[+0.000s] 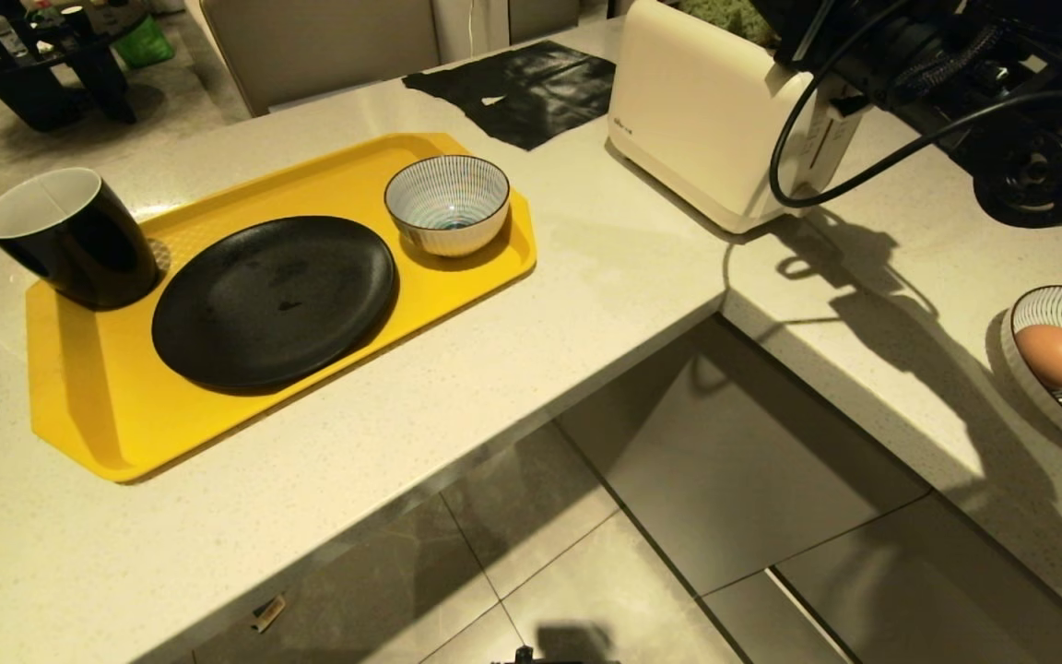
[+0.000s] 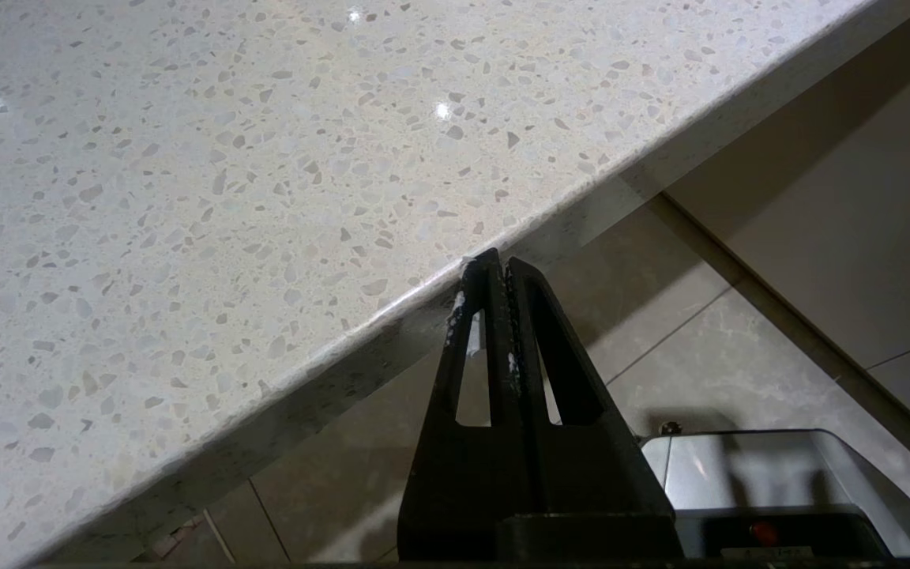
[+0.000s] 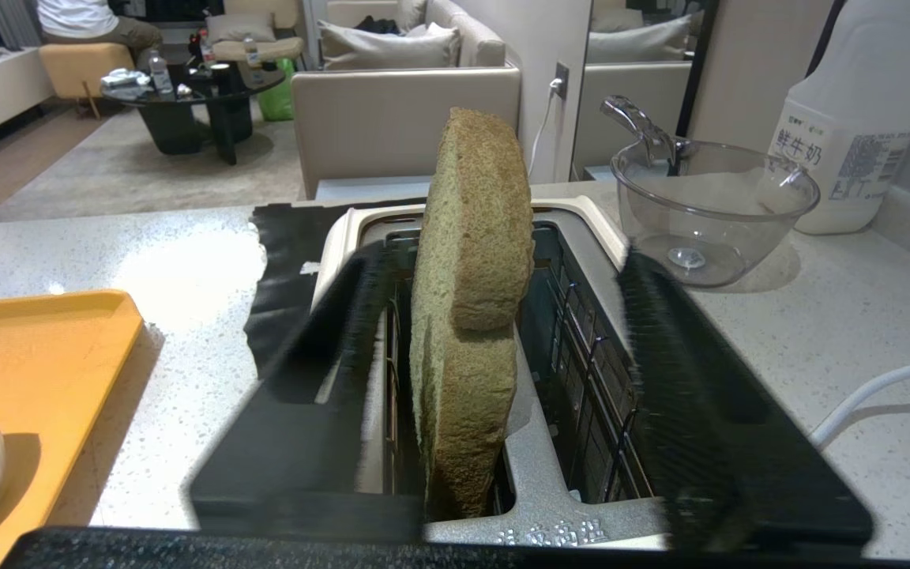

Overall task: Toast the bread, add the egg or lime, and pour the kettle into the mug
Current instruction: Put the baked bread on a plate

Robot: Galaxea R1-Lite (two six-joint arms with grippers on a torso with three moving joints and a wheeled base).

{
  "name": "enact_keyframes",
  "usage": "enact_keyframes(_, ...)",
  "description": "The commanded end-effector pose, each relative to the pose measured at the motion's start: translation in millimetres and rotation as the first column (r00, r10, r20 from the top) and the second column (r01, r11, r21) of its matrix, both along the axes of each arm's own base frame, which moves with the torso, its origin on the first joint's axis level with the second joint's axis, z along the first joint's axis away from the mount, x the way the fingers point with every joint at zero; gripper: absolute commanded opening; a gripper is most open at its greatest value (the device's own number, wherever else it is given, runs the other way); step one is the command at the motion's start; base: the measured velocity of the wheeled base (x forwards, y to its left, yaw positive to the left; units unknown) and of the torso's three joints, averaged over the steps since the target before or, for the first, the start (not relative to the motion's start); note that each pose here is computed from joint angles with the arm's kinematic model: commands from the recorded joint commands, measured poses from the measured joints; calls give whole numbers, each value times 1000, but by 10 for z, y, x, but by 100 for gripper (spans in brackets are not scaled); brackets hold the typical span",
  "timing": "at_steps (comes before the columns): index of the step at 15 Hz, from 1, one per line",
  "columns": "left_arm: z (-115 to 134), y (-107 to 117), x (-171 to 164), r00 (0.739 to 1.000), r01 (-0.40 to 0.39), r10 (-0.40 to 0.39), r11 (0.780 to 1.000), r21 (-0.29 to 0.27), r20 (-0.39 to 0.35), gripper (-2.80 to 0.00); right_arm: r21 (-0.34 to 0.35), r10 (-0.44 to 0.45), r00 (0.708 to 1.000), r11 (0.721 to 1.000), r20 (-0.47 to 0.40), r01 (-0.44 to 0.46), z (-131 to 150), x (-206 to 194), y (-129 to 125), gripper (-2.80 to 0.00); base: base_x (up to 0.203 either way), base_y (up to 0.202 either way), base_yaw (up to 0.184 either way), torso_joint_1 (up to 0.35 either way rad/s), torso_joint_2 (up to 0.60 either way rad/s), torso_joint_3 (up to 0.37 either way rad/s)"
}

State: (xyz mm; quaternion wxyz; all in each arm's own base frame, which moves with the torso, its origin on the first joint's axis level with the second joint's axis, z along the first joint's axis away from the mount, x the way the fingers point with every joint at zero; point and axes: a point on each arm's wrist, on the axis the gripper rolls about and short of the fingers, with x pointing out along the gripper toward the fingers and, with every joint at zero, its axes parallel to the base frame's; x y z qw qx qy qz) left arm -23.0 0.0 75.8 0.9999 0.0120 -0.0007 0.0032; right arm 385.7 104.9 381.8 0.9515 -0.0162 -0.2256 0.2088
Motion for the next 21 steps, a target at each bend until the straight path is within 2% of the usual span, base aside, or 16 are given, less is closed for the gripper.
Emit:
enact_keyframes(1, -1, 0, 1, 1000, -1, 1, 1000, 1, -2, -280, -3, 2, 1000, 1000, -5, -2, -24, 21, 11, -280, 0, 0, 0, 0, 0, 0)
enact_keyframes(8, -1, 0, 1, 1000, 0, 0, 1000, 1, -2, -280, 2, 6, 1000, 1000, 13, -6, 48, -48, 0, -280, 0, 0, 0, 0, 0, 0)
enact_keyframes(17, -1, 0, 1, 1000, 0, 0, 1000, 1, -2, -280, 38, 7, 994, 999, 112, -11, 431, -446, -105, -280, 0, 0, 0, 0, 0, 0)
enact_keyframes(20, -1, 0, 0, 1000, 0, 0, 1000, 1, 0, -280, 98, 64, 990, 992, 127, -77, 534, -590, -35, -280, 0, 0, 0, 0, 0, 0)
enact_keyframes(21, -1, 0, 1, 1000, 0, 0, 1000, 1, -2, -280, 120, 75, 984, 988, 162, -95, 576, -629, -33, -280, 0, 0, 0, 0, 0, 0)
